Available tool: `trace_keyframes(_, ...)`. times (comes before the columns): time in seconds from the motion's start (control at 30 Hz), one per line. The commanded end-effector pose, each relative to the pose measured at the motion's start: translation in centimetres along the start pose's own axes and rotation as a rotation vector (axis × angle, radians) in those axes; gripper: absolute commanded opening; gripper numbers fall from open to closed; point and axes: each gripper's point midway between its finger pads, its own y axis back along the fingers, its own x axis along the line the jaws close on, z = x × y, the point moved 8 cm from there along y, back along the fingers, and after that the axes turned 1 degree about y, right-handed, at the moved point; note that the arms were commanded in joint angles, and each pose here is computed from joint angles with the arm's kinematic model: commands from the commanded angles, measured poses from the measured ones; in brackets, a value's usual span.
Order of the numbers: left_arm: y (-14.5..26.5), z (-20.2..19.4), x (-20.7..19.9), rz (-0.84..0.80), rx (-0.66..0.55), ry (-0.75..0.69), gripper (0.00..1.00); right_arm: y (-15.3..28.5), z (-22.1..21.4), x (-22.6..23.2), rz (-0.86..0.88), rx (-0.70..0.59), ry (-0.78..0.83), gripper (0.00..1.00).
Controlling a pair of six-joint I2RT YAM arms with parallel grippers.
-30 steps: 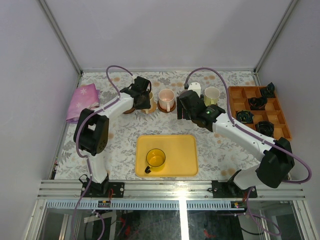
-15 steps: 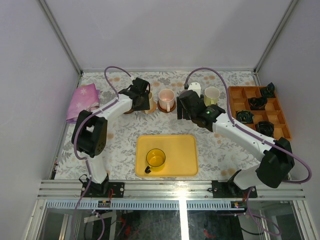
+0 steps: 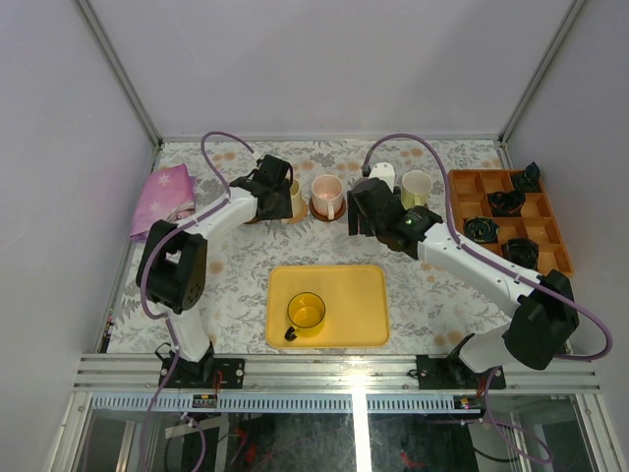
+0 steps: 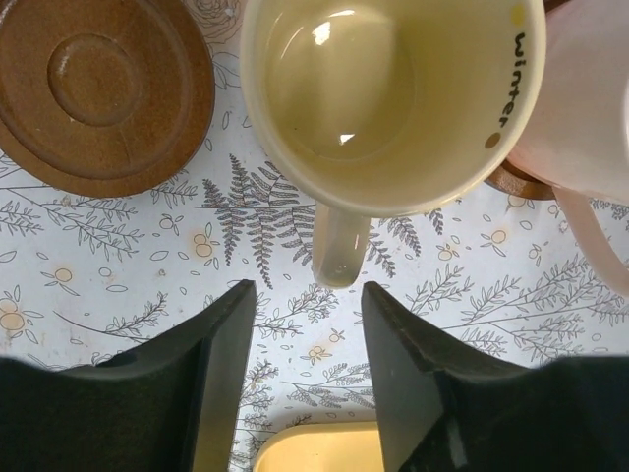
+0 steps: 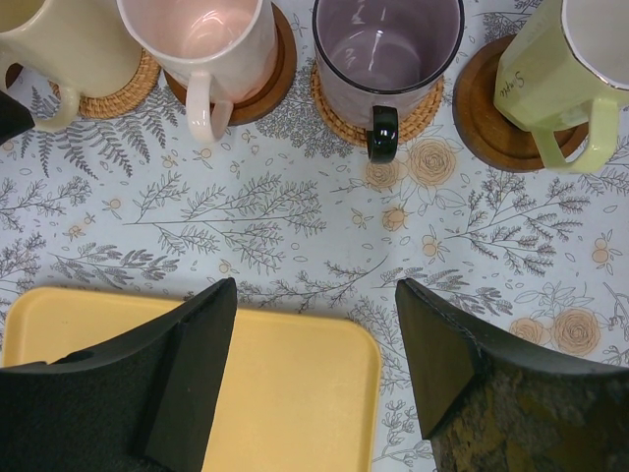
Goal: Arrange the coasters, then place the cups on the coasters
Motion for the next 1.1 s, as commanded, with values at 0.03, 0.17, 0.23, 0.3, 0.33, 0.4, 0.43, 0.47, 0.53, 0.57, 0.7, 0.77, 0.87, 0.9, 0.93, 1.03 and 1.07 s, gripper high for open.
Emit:
trace_keyframes(0.03, 2.1, 0.6, -0.2, -0.068, -0.027, 0.018, 0.53, 0.8, 0.8, 0.2, 0.031, -0.048, -0.028, 0.74)
trace_keyframes(0.17, 3.7, 0.4, -0.6, -0.141, -0.018, 0.014, 0.67, 0.8, 0.7, 0.1, 0.027, -0.049, -0.030, 0.74)
trace_keyframes(0.23, 4.6, 0.1, -0.7, -0.166, -0.012, 0.011, 0.69, 0.8, 0.6, 0.1, 0.025, -0.046, -0.025, 0.74)
trace_keyframes(0.3, 5.7, -0.5, -0.7, -0.196, -0.004, 0.005, 0.71, 0.9, 0.6, 0.1, 0.024, -0.046, -0.026, 0.74)
trace_keyframes(0.33, 6.2, -1.0, -0.6, -0.210, 0.008, 0.001, 0.73, 0.9, 0.7, 0.0, 0.024, -0.047, -0.023, 0.74)
trace_keyframes(0.4, 7.4, -2.2, -0.5, -0.242, 0.028, -0.010, 0.79, 1.0, 0.7, 0.0, 0.022, -0.048, -0.020, 0.74)
trace_keyframes(0.43, 7.9, -2.9, -0.4, -0.251, 0.040, -0.017, 0.82, 1.0, 0.7, -0.1, 0.022, -0.049, -0.020, 0.74)
trace_keyframes(0.47, 8.9, -3.5, -0.2, -0.262, 0.040, -0.022, 0.86, 1.1, 0.7, -0.1, 0.024, -0.049, -0.019, 0.74)
trace_keyframes(0.53, 10.4, -5.0, 0.0, -0.281, 0.063, -0.039, 0.93, 1.1, 0.7, 0.0, 0.027, -0.047, -0.018, 0.74)
trace_keyframes(0.57, 11.1, -5.8, 0.1, -0.292, 0.078, -0.043, 0.95, 1.0, 0.6, 0.0, 0.027, -0.044, -0.016, 0.74)
trace_keyframes(0.7, 14.1, -8.6, 0.4, -0.341, 0.133, -0.067, 1.00, 0.7, 0.3, 0.1, 0.031, -0.026, -0.006, 0.74)
trace_keyframes(0.77, 15.4, -10.0, 0.5, -0.366, 0.160, -0.083, 1.00, 0.5, 0.2, 0.2, 0.032, -0.020, -0.002, 0.74)
trace_keyframes(0.87, 17.2, -11.9, 0.6, -0.418, 0.190, -0.096, 1.00, 0.3, 0.2, 0.5, 0.048, -0.014, -0.003, 0.74)
trace_keyframes(0.9, 17.7, -12.5, 0.7, -0.437, 0.200, -0.094, 1.00, 0.2, 0.2, 0.7, 0.055, -0.011, -0.005, 0.74)
trace_keyframes(0.93, 18.3, -13.1, 0.8, -0.458, 0.212, -0.093, 1.00, 0.1, 0.2, 0.8, 0.062, -0.007, -0.010, 0.74)
trace_keyframes(1.03, 19.2, -15.1, 1.1, -0.501, 0.248, -0.098, 1.00, -0.1, -0.1, 1.2, 0.088, 0.012, -0.017, 0.74)
trace_keyframes(1.07, 19.3, -15.9, 1.2, -0.505, 0.262, -0.095, 1.00, -0.1, -0.3, 1.2, 0.094, 0.020, -0.018, 0.74)
